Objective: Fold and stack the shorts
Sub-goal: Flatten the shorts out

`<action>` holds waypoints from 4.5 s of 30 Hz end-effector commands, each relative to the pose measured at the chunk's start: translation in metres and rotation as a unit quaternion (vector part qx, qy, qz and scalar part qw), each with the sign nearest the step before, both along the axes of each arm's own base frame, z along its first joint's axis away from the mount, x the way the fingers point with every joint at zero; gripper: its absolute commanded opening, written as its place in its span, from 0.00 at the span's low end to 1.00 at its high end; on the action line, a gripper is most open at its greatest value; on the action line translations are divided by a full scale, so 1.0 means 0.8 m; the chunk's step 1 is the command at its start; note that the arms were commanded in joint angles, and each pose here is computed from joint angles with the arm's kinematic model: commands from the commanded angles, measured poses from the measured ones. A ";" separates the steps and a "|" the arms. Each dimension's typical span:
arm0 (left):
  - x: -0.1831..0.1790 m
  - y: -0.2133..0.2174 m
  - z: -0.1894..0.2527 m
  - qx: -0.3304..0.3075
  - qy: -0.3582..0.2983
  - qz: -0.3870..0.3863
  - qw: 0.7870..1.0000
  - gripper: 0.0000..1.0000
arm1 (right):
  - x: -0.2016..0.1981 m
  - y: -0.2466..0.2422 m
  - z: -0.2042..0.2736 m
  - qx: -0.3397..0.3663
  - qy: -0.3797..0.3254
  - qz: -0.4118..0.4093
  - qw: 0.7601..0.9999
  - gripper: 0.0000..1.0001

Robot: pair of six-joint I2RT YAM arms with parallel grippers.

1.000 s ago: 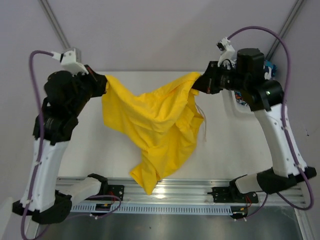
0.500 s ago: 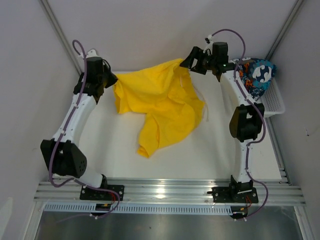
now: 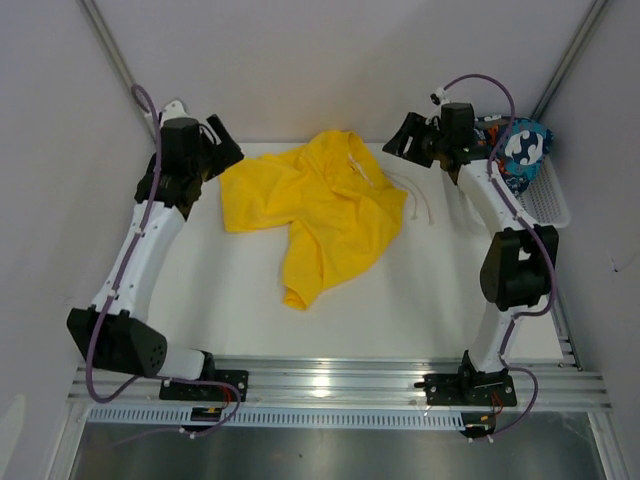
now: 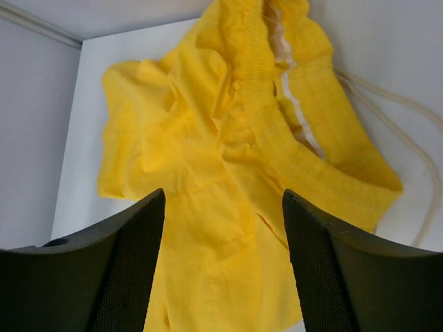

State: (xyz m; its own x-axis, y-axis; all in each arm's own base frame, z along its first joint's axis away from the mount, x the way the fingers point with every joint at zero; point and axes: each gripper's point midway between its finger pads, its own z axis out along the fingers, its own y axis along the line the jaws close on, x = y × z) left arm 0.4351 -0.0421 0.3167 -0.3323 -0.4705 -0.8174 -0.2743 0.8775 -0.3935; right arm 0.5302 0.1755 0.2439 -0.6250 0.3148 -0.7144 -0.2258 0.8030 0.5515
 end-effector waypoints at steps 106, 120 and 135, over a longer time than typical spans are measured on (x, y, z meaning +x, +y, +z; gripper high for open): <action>-0.142 -0.075 -0.245 -0.183 0.064 -0.129 0.973 0.81 | -0.003 -0.084 -0.208 0.019 0.101 -0.101 0.990 0.00; -0.139 -0.083 -0.274 -0.226 0.081 -0.140 0.961 0.83 | 0.000 -0.088 -0.204 0.033 0.100 -0.101 0.989 0.00; -0.137 -0.068 -0.302 -0.254 0.056 -0.105 0.960 0.77 | 0.000 -0.088 -0.208 0.039 0.103 -0.100 0.989 0.00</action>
